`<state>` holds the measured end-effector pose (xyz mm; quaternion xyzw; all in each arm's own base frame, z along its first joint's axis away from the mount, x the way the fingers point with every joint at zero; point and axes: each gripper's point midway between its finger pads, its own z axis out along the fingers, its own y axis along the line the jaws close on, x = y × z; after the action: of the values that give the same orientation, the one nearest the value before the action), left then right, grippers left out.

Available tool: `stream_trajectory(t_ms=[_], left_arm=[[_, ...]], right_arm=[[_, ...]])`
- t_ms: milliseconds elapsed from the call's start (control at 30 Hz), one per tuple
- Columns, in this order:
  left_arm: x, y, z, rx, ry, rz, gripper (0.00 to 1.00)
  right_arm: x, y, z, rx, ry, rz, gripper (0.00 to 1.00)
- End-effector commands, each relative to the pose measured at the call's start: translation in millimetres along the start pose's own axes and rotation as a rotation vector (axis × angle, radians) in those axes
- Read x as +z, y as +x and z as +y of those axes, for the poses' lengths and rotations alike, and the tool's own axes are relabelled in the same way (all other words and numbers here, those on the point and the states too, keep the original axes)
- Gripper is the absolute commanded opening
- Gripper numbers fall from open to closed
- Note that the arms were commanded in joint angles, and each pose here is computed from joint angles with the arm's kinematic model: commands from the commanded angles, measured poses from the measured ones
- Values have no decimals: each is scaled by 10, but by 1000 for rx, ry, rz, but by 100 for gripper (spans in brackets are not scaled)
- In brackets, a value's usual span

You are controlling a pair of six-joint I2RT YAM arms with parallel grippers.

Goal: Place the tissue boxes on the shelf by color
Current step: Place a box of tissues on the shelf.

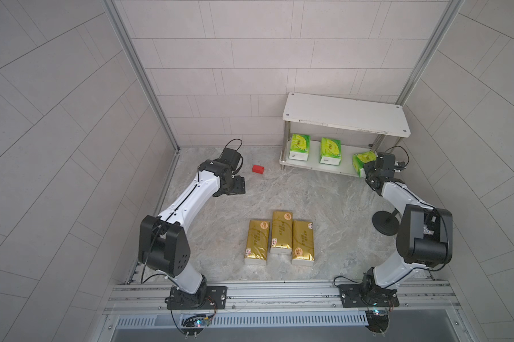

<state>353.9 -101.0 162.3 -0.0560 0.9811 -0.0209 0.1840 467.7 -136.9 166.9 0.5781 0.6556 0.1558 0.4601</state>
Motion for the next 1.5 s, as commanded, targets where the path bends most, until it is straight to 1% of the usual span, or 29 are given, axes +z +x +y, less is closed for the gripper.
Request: stream_trajectory(t_ms=[0,167,300,400,533,867,967,1067,1200,1300,1467], left_arm=[[-66,22,52,-10,-9,-16,84],[-56,52,80,-12,-19,-14,84],[-40,76,87,-11,-22,-9,84],[-34,76,85,-9,-21,-8,84],[-38,67,82,-7,-19,-9,83],[-70,73,99,5,-26,-9,84],[-68,76,105,5,-28,-9,84],[-66,72,101,5,-26,-8,84],[-60,53,73,3,-18,-7,84],[-63,48,64,3,-15,-7,84],[-73,51,84,0,-20,-11,84]], right_arm=[[95,-56,79,74,-17,-60,47],[183,39,88,89,-3,-43,47],[204,55,33,105,20,-63,48],[265,89,9,126,28,-57,48],[336,135,-6,133,40,-36,51],[495,234,-47,124,82,56,51],[498,215,-103,141,88,65,53],[496,181,-145,128,98,55,55],[559,212,-167,133,102,93,60],[556,205,-162,122,107,95,63],[548,178,-129,108,109,105,64]])
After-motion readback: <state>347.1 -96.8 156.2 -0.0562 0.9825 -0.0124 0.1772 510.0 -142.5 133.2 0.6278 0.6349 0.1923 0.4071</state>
